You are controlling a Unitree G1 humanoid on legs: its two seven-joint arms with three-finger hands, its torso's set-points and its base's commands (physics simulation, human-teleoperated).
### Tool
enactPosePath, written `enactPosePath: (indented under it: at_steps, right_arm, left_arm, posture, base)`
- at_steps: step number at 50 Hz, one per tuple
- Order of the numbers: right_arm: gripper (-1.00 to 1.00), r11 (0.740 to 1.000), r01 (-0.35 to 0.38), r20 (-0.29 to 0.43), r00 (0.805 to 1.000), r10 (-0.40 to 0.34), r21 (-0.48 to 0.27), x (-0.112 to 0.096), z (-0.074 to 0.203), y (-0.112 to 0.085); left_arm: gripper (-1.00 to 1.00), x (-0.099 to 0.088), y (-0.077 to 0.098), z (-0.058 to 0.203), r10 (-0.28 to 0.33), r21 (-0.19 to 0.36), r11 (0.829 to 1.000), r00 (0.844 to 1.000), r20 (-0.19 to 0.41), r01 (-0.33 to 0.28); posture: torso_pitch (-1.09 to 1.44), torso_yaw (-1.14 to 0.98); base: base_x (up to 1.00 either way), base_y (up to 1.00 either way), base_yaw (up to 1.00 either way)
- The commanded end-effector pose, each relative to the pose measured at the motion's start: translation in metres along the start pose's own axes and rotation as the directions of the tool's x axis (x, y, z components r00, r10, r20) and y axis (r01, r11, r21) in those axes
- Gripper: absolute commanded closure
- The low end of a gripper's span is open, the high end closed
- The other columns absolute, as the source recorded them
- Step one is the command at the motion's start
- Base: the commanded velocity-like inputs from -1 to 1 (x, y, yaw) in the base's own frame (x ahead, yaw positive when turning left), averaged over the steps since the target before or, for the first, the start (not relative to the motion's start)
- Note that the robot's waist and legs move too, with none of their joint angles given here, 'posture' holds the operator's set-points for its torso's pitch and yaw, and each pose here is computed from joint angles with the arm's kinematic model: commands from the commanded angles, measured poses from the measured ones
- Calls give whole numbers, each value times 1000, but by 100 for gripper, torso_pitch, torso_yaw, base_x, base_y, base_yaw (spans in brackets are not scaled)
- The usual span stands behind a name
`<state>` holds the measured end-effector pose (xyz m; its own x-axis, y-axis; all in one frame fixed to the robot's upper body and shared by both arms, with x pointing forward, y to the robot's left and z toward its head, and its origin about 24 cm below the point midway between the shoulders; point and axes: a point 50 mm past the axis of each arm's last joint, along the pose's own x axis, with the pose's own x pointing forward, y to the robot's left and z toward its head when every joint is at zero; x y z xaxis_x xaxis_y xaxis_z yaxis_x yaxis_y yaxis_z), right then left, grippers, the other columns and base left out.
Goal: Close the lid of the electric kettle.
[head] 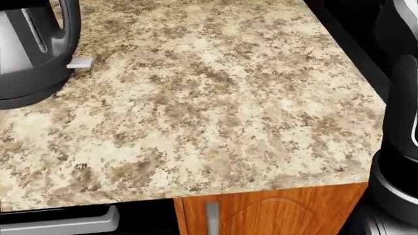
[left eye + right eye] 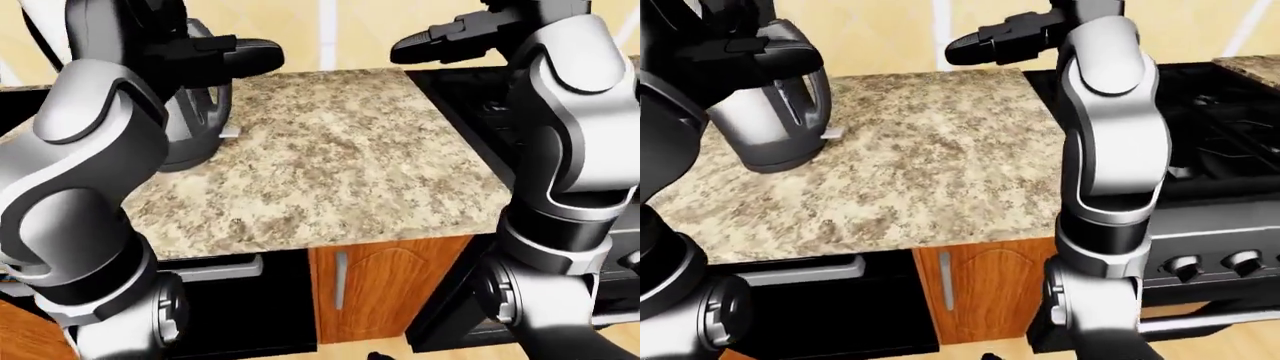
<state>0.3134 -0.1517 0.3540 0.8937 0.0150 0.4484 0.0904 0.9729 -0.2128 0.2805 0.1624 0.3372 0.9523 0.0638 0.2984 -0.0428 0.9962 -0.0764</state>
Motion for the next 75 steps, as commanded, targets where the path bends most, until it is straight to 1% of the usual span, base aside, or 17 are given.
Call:
enactPosePath:
  at_steps: [1, 2, 20, 22, 24, 30, 75]
  right_arm:
    - [-100, 1000, 25, 88, 996, -25, 0, -1, 18, -6]
    - [-100, 1000, 25, 97, 995, -25, 3, -2, 19, -6]
    - [-100, 1000, 13, 98, 995, -11, -20, -2, 18, -2]
    - [-100, 1000, 14, 98, 995, -11, -20, -3, 18, -2]
    - [-100, 1000, 13, 99, 995, -11, -20, -3, 18, -2]
    - [-100, 1000, 13, 98, 995, -11, -21, -2, 18, -2]
    - [-100, 999, 11, 104, 995, -7, -33, -3, 18, 0]
  left_arm:
    - [-100, -4, 0, 15, -5, -17, 1000, 997, 78, 6]
    - [-100, -3, 0, 15, -4, -17, 1000, 997, 78, 5]
    - [-100, -4, 1, 17, 0, -26, 1000, 996, 87, 2]
    - [-100, -3, 2, 16, 10, -26, 1000, 997, 71, -8]
    - [-100, -4, 2, 17, 6, -25, 1000, 997, 78, -4]
    - [-100, -4, 1, 16, 8, -18, 1000, 998, 69, -7]
    - [-100, -4, 2, 17, 6, -28, 1000, 998, 67, -5]
  posture:
    - [0, 0]
    - [0, 0]
    - [0, 0]
    - [-1, 0]
    - [-3, 0]
    - [-9, 0]
    - [-54, 0]
  base:
    - [-100, -59, 0]
    - [-77, -52, 0]
    - [-2, -1, 0]
    - [0, 0, 0]
    - [0, 0, 0]
    - [0, 0, 0]
    - [0, 0, 0]
